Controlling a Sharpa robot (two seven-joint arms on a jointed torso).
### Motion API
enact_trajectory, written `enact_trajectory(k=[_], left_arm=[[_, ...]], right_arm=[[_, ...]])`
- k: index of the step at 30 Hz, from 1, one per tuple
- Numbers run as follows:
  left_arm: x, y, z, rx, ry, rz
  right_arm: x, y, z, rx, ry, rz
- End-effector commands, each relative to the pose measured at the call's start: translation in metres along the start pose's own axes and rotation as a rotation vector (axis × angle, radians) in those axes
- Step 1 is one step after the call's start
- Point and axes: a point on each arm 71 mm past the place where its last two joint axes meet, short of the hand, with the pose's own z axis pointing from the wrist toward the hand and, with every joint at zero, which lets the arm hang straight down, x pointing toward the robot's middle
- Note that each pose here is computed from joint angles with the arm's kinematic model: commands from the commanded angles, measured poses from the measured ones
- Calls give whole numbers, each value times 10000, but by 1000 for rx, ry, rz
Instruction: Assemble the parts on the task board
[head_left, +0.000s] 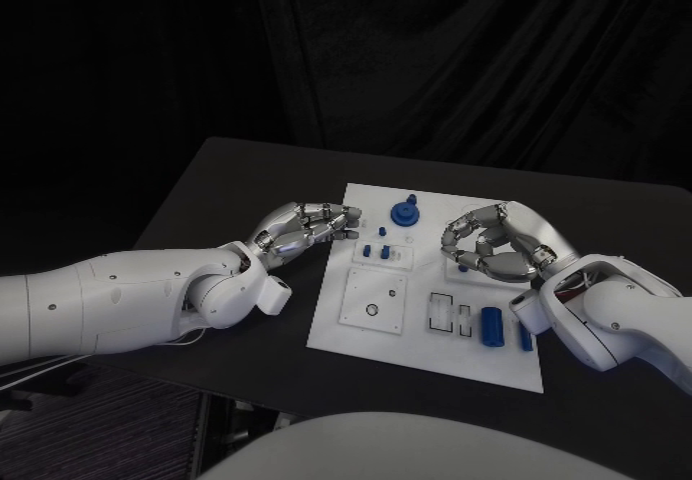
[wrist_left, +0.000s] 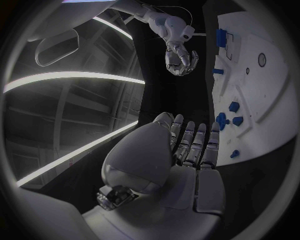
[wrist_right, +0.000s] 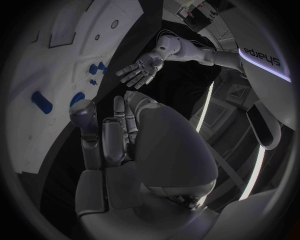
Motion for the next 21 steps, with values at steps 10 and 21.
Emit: enact_trajectory(k=[10,21], left_arm=[[-303,-115,-154,105,-166,186],[-616,-102,-123,95,-103,702]], right_arm=[[-232,138,122,72,88,-153],[-297,100,112,148,188,-191]])
